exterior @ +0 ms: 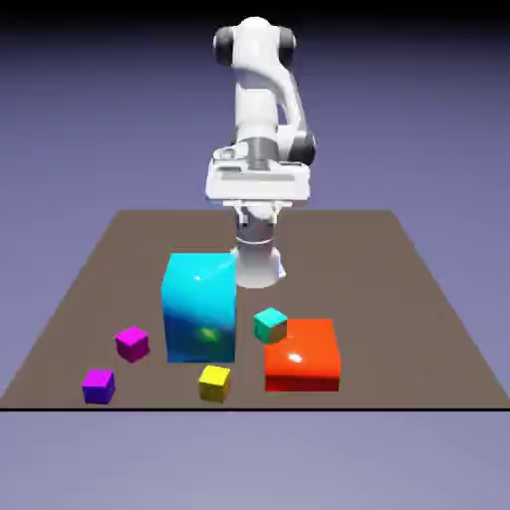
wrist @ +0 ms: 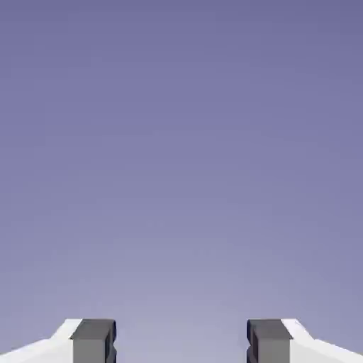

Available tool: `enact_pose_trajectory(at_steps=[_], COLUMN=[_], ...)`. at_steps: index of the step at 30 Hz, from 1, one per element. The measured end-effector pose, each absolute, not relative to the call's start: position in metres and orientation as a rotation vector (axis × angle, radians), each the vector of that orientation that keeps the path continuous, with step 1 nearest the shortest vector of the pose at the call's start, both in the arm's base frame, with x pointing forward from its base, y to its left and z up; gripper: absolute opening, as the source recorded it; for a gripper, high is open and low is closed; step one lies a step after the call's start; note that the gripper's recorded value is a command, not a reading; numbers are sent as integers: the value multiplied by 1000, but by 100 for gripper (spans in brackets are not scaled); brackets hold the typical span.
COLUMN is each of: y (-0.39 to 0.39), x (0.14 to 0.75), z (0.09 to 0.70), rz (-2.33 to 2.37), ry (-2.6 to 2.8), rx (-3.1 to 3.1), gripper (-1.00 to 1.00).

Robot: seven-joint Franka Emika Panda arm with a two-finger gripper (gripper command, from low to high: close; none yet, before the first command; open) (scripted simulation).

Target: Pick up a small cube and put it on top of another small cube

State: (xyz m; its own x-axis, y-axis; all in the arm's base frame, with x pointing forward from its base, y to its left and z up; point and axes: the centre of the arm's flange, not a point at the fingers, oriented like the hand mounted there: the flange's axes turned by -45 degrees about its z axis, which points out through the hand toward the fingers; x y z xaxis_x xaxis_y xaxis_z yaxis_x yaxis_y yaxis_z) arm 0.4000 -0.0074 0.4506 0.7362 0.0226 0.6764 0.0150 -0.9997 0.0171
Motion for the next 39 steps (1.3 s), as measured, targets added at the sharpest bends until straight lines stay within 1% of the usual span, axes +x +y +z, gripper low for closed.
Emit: enact_pose_trajectory(at_steps=[8,15,21,28,30,33,34,36,39], y=[-97,-187,-256,-333,-339,-326,-324,-324,-337], x=[453,467,459,425,421,406,403,403,419], z=[387,319,258,188,182,126,118,118,173], rz=[610,143,-253,-700,-738,-737,-737,-736,-736], ry=[-304,-609,-841,-1107,-1128,-1128,-1129,-1131,-1130], rx=[3083,3135,3120,3031,3021,3021,3020,3022,3024], gripper=[0,0,0,0,0,0,-100,-100,-100])
